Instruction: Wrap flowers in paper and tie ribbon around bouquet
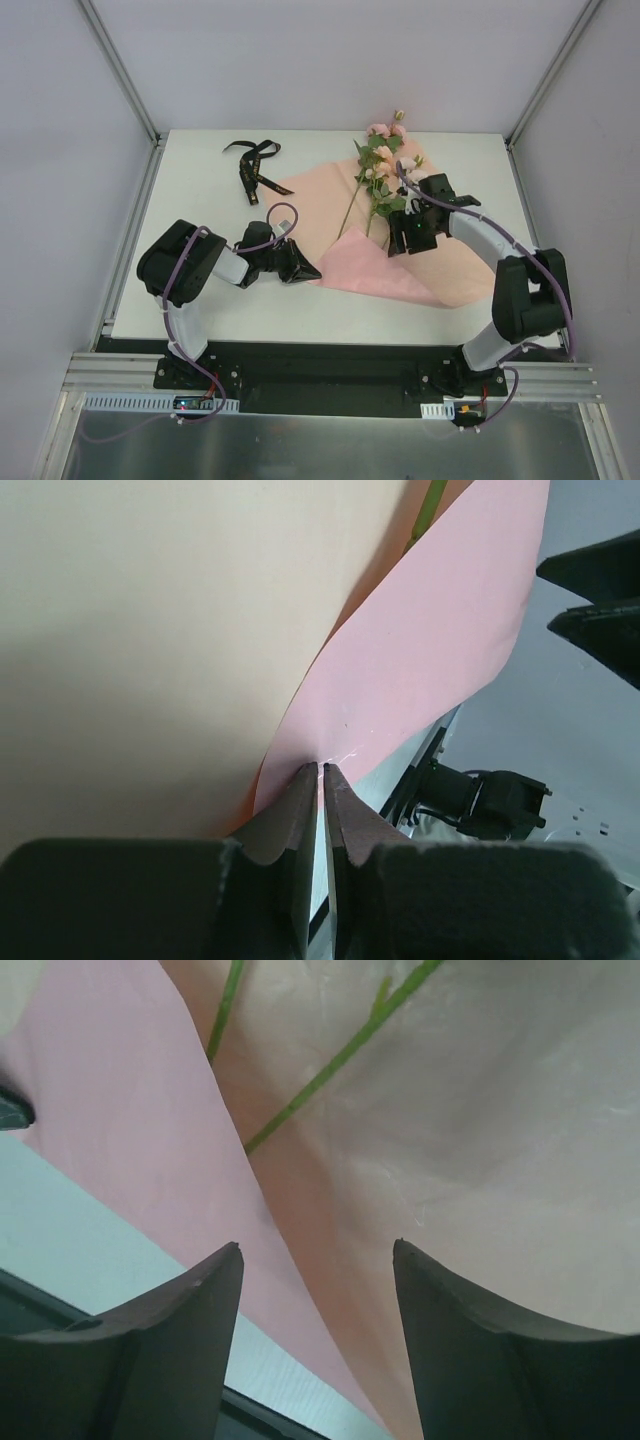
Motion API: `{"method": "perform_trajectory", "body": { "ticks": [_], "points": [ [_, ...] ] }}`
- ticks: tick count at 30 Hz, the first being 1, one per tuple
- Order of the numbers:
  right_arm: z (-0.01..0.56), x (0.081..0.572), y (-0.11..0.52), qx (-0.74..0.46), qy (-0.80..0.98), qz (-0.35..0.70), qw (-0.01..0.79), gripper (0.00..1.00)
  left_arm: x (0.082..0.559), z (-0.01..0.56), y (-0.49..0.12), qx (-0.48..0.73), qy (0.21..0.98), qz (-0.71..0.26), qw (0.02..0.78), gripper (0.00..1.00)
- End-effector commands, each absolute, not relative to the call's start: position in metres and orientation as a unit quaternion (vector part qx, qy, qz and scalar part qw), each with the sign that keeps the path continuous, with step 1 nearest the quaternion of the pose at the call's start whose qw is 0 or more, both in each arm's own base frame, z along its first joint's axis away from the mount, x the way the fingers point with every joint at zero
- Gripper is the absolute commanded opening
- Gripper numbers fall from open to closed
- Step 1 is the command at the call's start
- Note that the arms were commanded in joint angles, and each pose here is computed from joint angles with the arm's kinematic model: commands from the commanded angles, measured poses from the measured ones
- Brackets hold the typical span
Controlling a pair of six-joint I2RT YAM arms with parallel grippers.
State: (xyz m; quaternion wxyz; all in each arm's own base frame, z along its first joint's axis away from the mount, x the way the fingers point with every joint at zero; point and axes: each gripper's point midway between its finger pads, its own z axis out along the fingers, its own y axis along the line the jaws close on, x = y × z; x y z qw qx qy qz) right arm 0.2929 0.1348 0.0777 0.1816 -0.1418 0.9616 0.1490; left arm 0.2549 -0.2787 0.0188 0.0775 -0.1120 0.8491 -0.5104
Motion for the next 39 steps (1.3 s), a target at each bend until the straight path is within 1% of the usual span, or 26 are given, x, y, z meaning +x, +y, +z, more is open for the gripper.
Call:
{"method": "perform_trajectory", "body": {
  "ticks": [1,2,4,6,8,12,13,14,15,17,18,20,21,23,28,30,34,35,39],
  "points": [
    [0.094,0.3,0.164,-0.198,0.924,0.28,0.171,0.62,0.248,0.018,-0.281,-0.086,0.851,-0.513,0.078,0.07],
    [0.097,0.298,0.172,-0.203,0.913,0.315,0.163,0.6,0.248,0.018,-0.282,-0.084,0.849,-0.516,0.076,0.07],
    [0.098,0.295,0.18,-0.208,0.903,0.342,0.154,0.58,0.247,0.019,-0.284,-0.083,0.846,-0.522,0.07,0.08],
    [0.092,0.294,0.183,-0.204,0.902,0.353,0.139,0.58,0.247,0.019,-0.284,-0.081,0.845,-0.523,0.071,0.08],
    [0.086,0.292,0.188,-0.2,0.899,0.369,0.124,0.53,0.247,0.018,-0.284,-0.08,0.845,-0.523,0.072,0.08],
    [0.083,0.296,0.19,-0.192,0.898,0.373,0.13,0.47,0.247,0.014,-0.284,-0.081,0.847,-0.521,0.07,0.08],
    [0.085,0.299,0.191,-0.193,0.897,0.374,0.135,0.41,0.247,0.014,-0.284,-0.08,0.846,-0.522,0.07,0.08],
    [0.087,0.3,0.192,-0.191,0.897,0.375,0.137,0.39,0.247,0.014,-0.284,-0.08,0.846,-0.522,0.07,0.08],
    [0.09,0.302,0.193,-0.191,0.896,0.373,0.145,0.33,0.247,0.015,-0.284,-0.08,0.846,-0.523,0.071,0.08],
    [0.094,0.308,0.194,-0.191,0.894,0.373,0.156,0.25,0.248,0.017,-0.284,-0.078,0.845,-0.524,0.074,0.09],
    [0.094,0.308,0.196,-0.19,0.894,0.374,0.155,0.17,0.248,0.018,-0.284,-0.079,0.844,-0.525,0.075,0.1],
    [0.095,0.31,0.199,-0.197,0.893,0.371,0.159,0.1,0.251,0.023,-0.285,-0.078,0.843,-0.526,0.081,0.12],
    [0.095,0.311,0.201,-0.202,0.893,0.368,0.161,0.05,0.251,0.025,-0.285,-0.077,0.843,-0.527,0.083,0.13],
    [0.093,0.315,0.199,-0.206,0.899,0.348,0.168,0.01,0.252,0.033,-0.286,-0.071,0.84,-0.53,0.089,0.16],
    [0.097,0.329,0.197,-0.22,0.901,0.319,0.193,0.01,0.251,0.055,-0.285,-0.052,0.838,-0.533,0.108,0.29],
    [0.095,0.333,0.197,-0.224,0.902,0.315,0.192,0.01,0.251,0.067,-0.284,-0.046,0.836,-0.534,0.118,0.31],
    [0.087,0.338,0.195,-0.226,0.908,0.304,0.181,0.01,0.252,0.081,-0.287,-0.035,0.837,-0.532,0.126,0.31],
    [0.085,0.339,0.194,-0.225,0.909,0.301,0.179,0.0,0.254,0.084,-0.289,-0.03,0.836,-0.533,0.129,0.29],
    [0.079,0.342,0.195,-0.227,0.909,0.301,0.176,0.0,0.257,0.08,-0.298,-0.024,0.843,-0.525,0.117,0.24]
  ]
}}
